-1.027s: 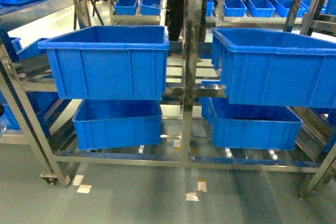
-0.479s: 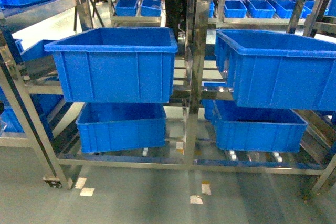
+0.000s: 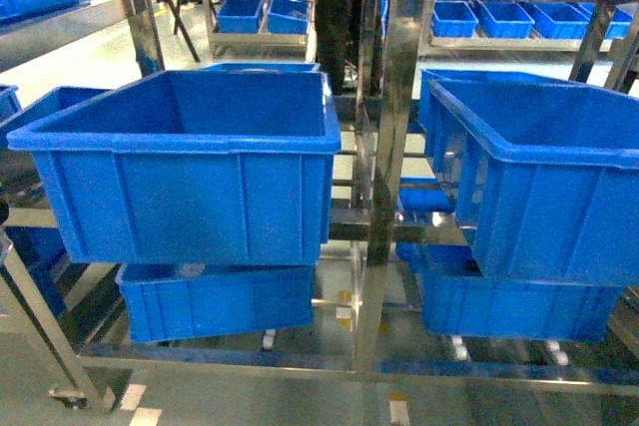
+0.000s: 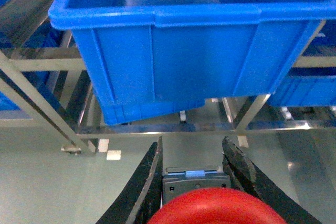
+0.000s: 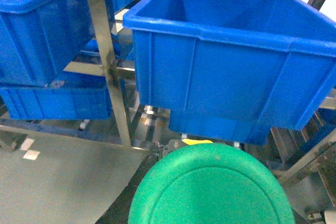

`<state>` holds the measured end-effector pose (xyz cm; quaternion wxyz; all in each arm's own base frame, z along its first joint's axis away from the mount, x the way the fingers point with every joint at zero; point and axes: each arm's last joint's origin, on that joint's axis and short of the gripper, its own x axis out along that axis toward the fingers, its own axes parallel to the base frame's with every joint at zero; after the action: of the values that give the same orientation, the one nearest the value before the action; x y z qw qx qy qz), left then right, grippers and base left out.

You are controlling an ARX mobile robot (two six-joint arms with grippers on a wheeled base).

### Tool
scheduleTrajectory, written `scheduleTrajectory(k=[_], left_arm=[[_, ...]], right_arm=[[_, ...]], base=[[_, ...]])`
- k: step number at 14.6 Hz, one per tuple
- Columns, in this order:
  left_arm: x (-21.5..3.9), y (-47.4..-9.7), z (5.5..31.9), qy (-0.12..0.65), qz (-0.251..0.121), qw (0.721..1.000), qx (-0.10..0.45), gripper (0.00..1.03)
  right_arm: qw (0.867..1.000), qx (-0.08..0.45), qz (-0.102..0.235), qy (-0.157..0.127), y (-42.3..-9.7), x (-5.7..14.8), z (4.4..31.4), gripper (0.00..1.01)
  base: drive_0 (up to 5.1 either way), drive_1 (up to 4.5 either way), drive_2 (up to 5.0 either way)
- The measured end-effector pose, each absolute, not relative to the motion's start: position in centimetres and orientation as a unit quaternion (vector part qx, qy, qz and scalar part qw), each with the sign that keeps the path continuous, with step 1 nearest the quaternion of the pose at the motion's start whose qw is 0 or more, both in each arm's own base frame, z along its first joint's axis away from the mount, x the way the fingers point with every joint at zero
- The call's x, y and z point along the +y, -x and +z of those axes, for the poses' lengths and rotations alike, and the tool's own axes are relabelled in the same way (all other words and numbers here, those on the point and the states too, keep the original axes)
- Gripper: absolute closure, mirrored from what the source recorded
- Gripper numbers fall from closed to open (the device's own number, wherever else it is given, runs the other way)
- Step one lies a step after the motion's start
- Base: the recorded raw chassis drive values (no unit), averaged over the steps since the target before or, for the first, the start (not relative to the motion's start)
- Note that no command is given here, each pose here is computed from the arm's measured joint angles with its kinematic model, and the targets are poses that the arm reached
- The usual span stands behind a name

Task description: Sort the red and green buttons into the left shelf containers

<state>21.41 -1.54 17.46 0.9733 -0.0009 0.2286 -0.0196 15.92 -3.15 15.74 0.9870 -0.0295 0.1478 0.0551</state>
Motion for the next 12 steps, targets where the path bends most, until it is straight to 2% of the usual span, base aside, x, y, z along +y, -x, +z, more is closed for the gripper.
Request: scheduleTrajectory(k=[12], left_arm=[[-1.53,-21.48,17.45,0.001,-0.019,0.974,0.227,0.74]], right_arm=[[0.987,0.146,0.055,0.03,-15.93,-3.16,15.77,0.75]], base=[[-0.1,4.24,-4.4]])
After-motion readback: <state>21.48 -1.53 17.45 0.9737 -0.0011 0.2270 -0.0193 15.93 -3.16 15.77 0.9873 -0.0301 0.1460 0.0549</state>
